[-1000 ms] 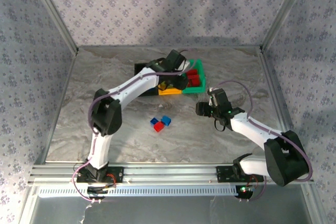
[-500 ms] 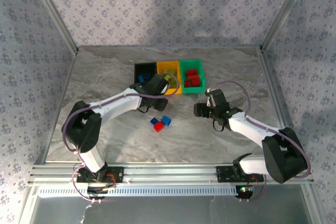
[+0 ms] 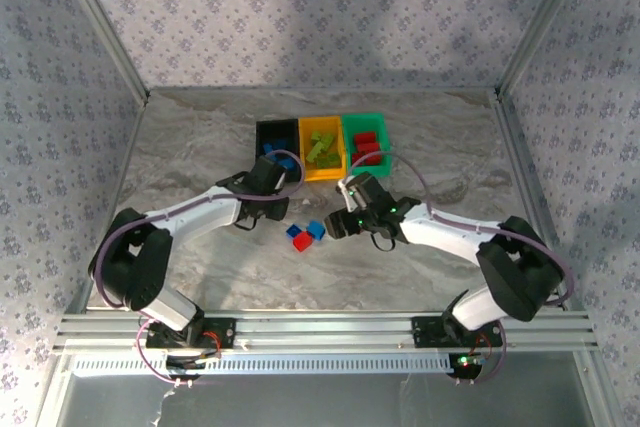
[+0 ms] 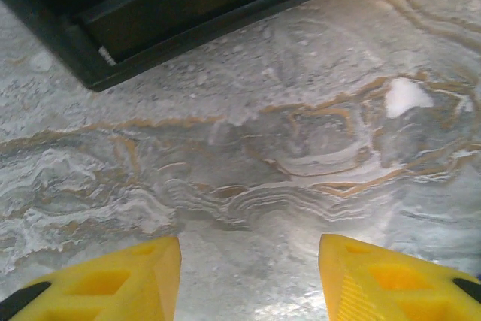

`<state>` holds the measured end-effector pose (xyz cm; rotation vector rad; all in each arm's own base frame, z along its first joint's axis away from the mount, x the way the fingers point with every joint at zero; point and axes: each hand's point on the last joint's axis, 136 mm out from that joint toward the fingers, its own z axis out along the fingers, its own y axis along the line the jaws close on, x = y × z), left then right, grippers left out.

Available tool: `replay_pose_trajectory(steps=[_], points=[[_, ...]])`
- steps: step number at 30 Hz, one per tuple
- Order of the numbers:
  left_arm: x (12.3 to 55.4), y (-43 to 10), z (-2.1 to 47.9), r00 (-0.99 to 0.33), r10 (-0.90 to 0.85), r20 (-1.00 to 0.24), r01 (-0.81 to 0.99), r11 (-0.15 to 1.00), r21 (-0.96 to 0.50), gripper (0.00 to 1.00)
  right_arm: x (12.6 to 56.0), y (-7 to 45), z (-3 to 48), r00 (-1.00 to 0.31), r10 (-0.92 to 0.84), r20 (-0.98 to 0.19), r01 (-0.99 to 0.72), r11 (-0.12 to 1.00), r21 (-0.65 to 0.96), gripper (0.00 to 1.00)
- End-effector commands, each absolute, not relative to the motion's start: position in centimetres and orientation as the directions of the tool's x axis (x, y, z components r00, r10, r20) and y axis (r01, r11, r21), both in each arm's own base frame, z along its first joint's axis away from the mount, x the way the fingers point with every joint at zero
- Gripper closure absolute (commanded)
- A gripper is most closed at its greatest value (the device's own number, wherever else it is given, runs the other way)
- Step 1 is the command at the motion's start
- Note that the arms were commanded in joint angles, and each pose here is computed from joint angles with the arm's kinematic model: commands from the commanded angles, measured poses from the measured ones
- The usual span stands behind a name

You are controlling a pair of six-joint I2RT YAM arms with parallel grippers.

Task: Sort the legos into containers by color
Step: Pick up the lego from the center of the table.

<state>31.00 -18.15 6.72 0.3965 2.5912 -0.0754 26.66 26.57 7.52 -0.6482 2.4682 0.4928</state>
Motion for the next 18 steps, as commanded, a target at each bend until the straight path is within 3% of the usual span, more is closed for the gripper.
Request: replay_pose_trajectory(steps=[1, 18], points=[[31.7, -18.1, 8.1, -0.802, 0.208, -0.560, 0.270, 0.962, -0.029, 0.49, 25.7, 27.2, 6.9, -0.714, -0.454, -0.533, -0.612, 0.774, 0.160, 0.24], [31.7, -13.7, 7.0, -0.767, 0.118, -0.631, 0.192, 0.980, -0.051, 0.50, 25.7, 32.4, 5.7, -0.701, -0.552, -0.451, -0.681, 0.706, 0.194, 0.28]])
